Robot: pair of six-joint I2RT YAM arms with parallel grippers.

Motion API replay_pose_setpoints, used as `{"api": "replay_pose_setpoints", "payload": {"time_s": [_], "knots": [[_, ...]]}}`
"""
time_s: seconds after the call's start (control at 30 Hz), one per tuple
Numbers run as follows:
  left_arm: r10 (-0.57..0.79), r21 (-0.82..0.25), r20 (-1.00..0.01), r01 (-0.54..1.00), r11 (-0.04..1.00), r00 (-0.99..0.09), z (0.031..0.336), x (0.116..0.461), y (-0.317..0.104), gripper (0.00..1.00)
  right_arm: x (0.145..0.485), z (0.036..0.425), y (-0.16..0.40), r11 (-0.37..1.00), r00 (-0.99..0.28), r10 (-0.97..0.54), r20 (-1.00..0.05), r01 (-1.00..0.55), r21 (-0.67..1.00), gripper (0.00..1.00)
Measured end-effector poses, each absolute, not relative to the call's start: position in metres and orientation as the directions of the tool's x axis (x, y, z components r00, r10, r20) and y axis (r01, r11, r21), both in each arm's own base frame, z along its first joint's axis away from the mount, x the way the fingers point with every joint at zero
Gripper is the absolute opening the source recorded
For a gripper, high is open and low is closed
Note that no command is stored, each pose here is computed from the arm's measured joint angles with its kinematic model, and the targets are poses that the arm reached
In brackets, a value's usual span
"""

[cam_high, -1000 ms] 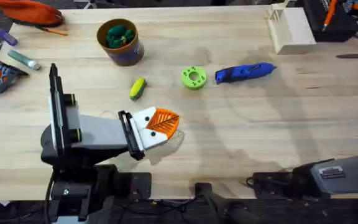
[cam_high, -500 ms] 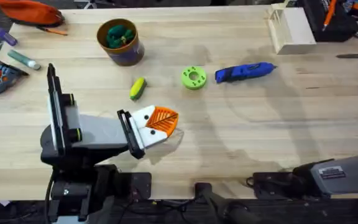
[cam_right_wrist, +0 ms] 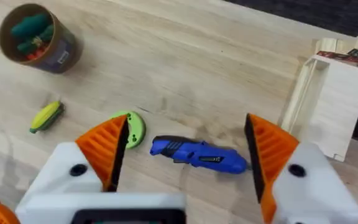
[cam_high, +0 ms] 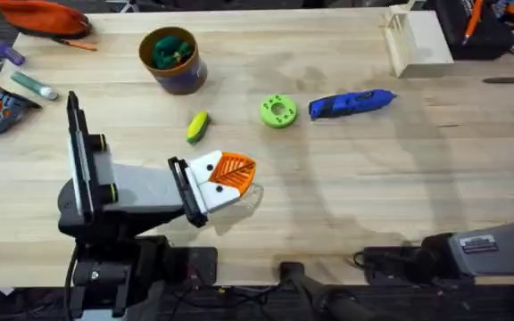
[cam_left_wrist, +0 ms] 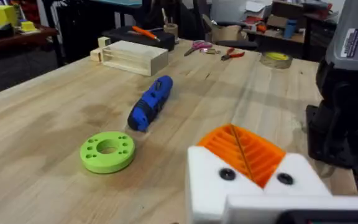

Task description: Pick up the gripper from the table and insert it into the empty holder that is missing its gripper. Then pick up a screw, insert it into the mounting hole, and use the screwdriver to tighten it. Finally, clean up the table by picking up the vegetable and placing it into the bucket.

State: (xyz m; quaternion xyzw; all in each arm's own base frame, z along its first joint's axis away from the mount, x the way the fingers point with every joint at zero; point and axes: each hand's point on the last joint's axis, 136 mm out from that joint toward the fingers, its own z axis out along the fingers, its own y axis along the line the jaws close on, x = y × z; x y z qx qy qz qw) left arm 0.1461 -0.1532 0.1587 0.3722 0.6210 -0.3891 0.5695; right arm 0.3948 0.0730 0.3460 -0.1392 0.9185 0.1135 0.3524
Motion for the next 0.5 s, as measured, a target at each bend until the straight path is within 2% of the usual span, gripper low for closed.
{"api": "replay_pose_setpoints", "payload": {"time_s": [0.5], "knots": [[0.019, -0.059, -0.997, 0.905, 0.421, -0.074, 0.159, 0.146, -0.153, 0.015, 0.366, 0.338, 0.072, 0.943, -0.788, -0.135, -0.601, -0.288, 0.165, 0.994]]}}
